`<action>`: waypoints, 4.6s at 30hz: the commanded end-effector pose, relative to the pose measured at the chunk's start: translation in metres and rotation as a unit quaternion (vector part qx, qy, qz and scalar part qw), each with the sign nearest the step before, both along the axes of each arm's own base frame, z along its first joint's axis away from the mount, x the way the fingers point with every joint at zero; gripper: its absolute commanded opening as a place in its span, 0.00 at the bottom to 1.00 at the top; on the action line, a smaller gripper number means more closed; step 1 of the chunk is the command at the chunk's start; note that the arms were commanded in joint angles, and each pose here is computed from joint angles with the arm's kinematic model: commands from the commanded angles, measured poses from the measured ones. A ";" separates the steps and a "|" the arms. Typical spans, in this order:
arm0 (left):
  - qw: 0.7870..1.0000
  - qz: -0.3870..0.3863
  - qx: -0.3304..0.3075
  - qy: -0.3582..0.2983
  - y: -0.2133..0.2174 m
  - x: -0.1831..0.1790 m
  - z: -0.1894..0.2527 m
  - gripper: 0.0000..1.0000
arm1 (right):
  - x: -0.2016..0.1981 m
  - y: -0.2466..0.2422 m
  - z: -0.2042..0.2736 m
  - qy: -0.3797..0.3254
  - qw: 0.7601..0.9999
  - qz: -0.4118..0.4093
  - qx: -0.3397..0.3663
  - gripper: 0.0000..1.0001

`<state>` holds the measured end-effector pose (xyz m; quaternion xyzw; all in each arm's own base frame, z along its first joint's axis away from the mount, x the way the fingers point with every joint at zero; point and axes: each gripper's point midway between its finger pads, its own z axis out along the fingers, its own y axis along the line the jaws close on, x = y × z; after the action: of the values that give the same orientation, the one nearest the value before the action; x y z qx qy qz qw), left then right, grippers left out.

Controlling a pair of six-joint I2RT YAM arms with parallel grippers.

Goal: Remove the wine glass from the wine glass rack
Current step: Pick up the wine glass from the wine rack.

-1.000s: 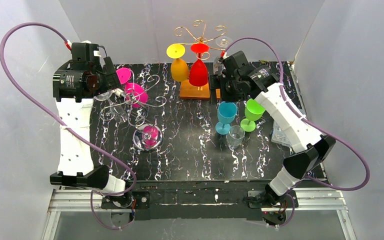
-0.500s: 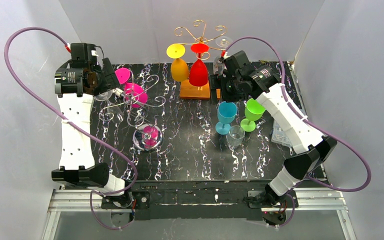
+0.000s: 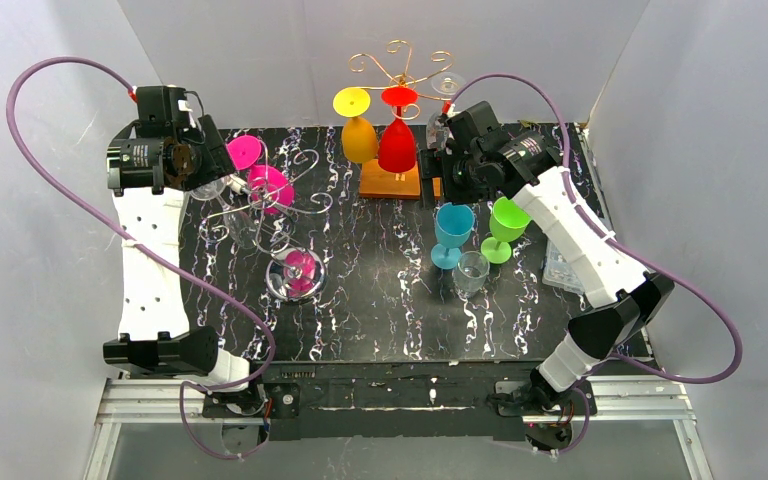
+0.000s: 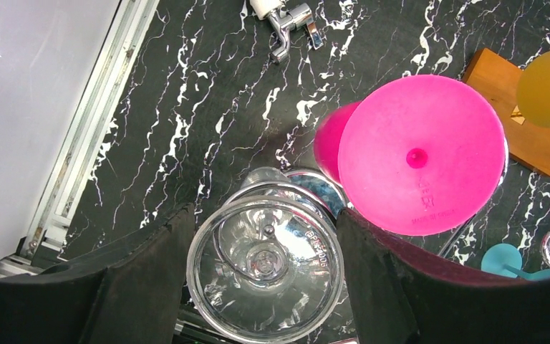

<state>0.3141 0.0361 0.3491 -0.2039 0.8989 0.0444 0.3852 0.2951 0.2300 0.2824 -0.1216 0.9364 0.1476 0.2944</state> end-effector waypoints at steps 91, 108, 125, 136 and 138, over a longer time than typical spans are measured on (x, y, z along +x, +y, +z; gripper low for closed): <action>0.997 -0.052 -0.016 -0.058 -0.018 -0.015 0.035 0.44 | 0.001 0.020 0.020 -0.029 0.999 0.012 0.020 0.98; 0.997 -0.046 -0.012 -0.053 -0.016 -0.023 0.034 0.43 | -0.002 0.036 0.039 -0.045 0.998 0.025 0.048 0.98; 0.997 -0.052 -0.012 -0.062 -0.016 0.011 0.039 0.43 | -0.004 0.047 0.041 -0.048 0.997 0.030 0.050 0.98; 0.997 -0.030 0.015 -0.062 -0.003 0.024 0.044 0.43 | -0.004 0.048 0.036 -0.044 0.997 0.033 0.045 0.98; 0.998 -0.024 0.023 -0.062 0.000 0.024 0.045 0.43 | -0.004 0.048 0.035 -0.043 0.998 0.033 0.044 0.98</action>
<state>0.3386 0.0272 0.3796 -0.1731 0.8888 0.0189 0.4239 0.2852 0.2707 0.3084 -0.1493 0.9172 0.1836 0.3204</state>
